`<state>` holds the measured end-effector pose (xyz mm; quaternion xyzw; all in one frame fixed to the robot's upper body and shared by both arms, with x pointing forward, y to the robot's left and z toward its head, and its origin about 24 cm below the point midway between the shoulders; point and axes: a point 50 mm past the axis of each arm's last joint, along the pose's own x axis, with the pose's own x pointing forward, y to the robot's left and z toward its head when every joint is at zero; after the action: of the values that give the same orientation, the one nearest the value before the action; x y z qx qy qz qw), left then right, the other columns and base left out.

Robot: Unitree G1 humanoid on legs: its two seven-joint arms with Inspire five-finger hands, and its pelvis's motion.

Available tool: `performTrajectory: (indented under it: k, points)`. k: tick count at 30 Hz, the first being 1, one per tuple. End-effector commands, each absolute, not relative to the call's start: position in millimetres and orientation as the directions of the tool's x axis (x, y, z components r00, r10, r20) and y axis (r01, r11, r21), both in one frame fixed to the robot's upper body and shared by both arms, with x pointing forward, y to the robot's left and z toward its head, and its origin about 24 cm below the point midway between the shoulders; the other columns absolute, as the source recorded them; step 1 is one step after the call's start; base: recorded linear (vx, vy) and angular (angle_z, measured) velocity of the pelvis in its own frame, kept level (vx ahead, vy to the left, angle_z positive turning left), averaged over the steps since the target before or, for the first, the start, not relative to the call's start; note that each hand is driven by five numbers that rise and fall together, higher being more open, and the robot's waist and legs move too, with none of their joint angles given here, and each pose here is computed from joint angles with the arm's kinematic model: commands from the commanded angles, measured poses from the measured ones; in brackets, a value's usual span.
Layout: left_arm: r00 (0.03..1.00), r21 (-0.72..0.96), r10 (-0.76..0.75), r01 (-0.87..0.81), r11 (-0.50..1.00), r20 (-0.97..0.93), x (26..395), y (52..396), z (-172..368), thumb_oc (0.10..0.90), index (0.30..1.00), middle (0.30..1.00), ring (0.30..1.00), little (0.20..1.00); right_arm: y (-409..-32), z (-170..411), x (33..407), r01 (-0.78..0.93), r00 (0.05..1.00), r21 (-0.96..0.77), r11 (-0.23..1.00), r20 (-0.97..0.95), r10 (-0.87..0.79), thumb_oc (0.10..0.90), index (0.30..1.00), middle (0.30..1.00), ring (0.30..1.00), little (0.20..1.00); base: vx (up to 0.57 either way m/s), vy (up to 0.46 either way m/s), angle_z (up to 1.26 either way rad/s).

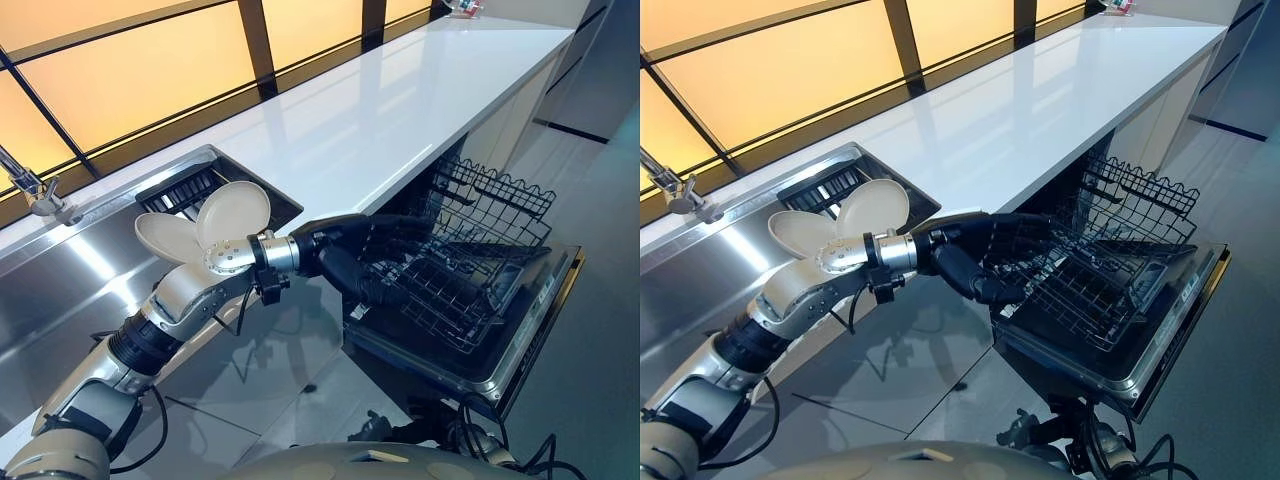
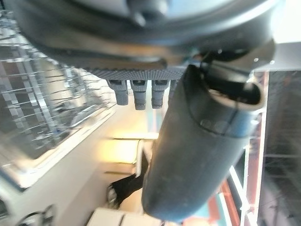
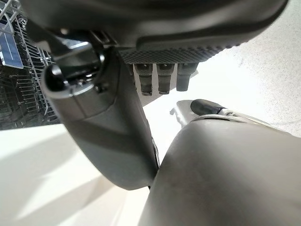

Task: Pick up plates and place into dishwasher.

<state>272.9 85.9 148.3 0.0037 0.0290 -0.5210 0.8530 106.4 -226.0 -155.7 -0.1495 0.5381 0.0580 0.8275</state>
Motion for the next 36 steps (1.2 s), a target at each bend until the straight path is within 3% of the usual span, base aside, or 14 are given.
performTrajectory:
  k: [1,2,4,8,12,17,23,36]
  points:
    - [0.545,0.161,-0.732,0.747,0.645,0.409,294,105,259,0.8,0.9,0.9,0.9,0.9,-205,-159,112,-0.285,0.422,-0.151,0.947,-0.907,-0.017,0.8,0.9,0.9,0.9,0.9,0.03,-0.007,0.02]
    - [0.563,0.163,-0.709,0.723,0.672,0.425,296,109,262,0.8,0.9,0.9,0.9,0.9,-205,-159,112,-0.286,0.42,-0.15,0.946,-0.907,-0.017,0.8,0.9,0.9,0.9,0.9,0.05,-0.004,0.0]
    - [0.658,0.225,-0.54,0.505,0.833,0.524,306,138,284,0.8,0.9,0.9,0.9,0.9,-206,-160,107,-0.285,0.413,-0.15,0.947,-0.911,-0.019,0.8,0.9,0.9,0.9,0.9,0.05,0.005,-0.01]
    - [0.742,0.256,-0.3,0.177,0.95,0.6,318,185,315,0.8,0.9,0.9,0.9,0.9,-211,-160,103,-0.296,0.405,-0.151,0.943,-0.914,-0.02,0.8,0.9,0.9,0.9,0.9,0.07,0.027,0.01]
    - [0.766,0.269,-0.079,-0.126,0.955,0.639,328,232,347,0.8,0.9,0.9,0.9,0.9,-212,-157,106,-0.329,0.41,-0.117,0.937,-0.911,0.031,0.8,0.9,0.9,0.9,0.9,0.09,0.044,0.01]
    - [0.716,0.288,0.099,-0.399,0.87,0.691,326,273,380,0.8,0.9,0.9,0.9,0.9,-214,-156,105,-0.351,0.397,-0.107,0.93,-0.917,0.044,0.8,0.9,0.9,0.9,0.9,0.09,0.052,-0.01]
    - [0.745,0.356,0.174,-0.494,0.793,0.644,327,297,393,0.8,0.9,0.9,0.9,0.9,-223,-159,92,-0.333,0.36,-0.113,0.936,-0.933,0.015,0.8,0.9,0.9,0.9,0.9,0.09,0.058,-0.02]
    - [0.844,0.443,0.251,-0.475,0.76,0.474,343,317,370,0.8,0.9,0.9,0.9,0.9,-237,-157,81,-0.357,0.347,-0.148,0.922,-0.938,-0.017,0.8,0.9,0.9,0.9,0.9,0.06,0.074,-0.07]
